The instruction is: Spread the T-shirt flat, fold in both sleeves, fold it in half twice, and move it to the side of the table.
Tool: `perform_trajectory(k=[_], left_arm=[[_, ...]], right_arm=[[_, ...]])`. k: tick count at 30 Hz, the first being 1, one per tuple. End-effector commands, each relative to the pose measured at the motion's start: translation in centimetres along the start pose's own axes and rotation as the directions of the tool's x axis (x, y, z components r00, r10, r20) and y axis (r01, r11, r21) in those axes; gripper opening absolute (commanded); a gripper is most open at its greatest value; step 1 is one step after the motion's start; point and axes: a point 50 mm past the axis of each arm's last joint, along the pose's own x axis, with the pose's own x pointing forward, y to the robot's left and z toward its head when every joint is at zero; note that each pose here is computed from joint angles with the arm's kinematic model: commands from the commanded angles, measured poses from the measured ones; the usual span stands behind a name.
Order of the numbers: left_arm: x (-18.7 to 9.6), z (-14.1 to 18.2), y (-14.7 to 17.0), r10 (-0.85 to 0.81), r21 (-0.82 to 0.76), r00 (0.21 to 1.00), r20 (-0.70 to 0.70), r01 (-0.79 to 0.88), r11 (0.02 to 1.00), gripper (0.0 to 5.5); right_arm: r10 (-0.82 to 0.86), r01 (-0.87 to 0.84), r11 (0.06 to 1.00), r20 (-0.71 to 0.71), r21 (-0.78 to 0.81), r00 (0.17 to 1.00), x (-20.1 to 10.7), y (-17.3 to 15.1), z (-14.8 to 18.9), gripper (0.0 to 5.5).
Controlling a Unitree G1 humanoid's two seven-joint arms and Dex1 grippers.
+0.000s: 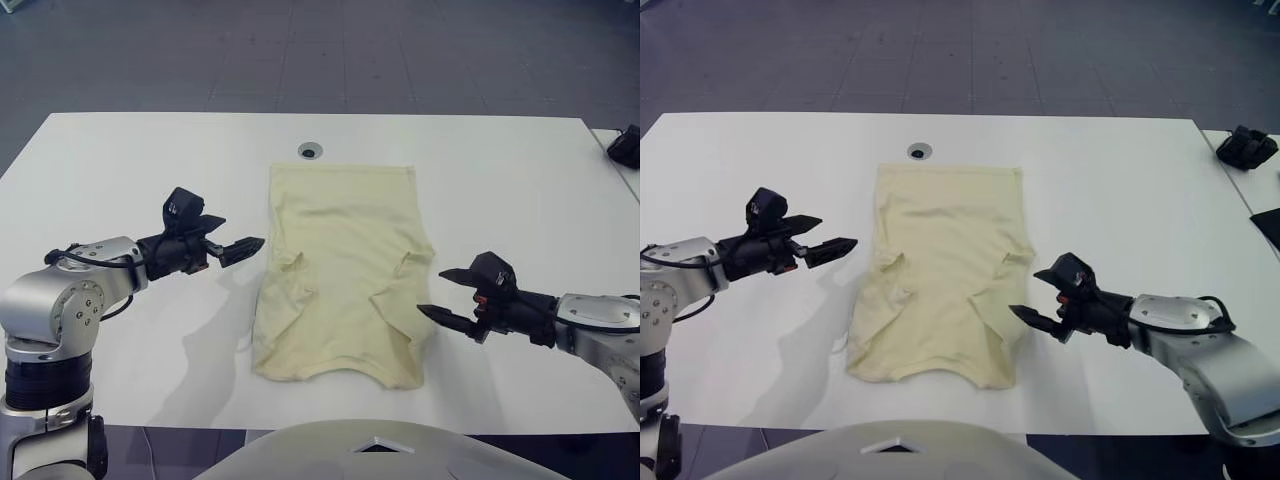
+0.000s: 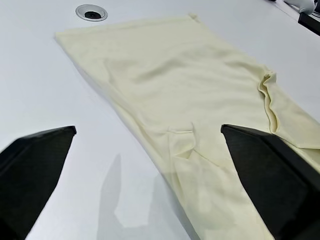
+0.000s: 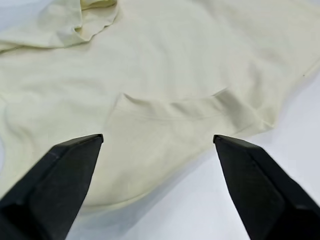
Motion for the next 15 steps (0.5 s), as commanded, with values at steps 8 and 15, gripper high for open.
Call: perform_trajectory(k=[8, 15], left_arm=[[-0.2, -0.9, 0.4, -0.008, 0.097, 0.997, -0.072, 0.015, 0.995, 5.40], [-2.1, -1.4, -1.1, -0.165, 0.360, 0.979, -0.117, 0.197, 0.912, 5.40]], right_arm=[[-0.033, 0.006, 0.972, -0.111, -0.234, 0.993, 1.8, 1.2, -2.9, 5.37], [-0.107, 0.200, 0.927, 0.288, -0.316, 0.952, -0.2, -0.8, 2.1, 5.37]])
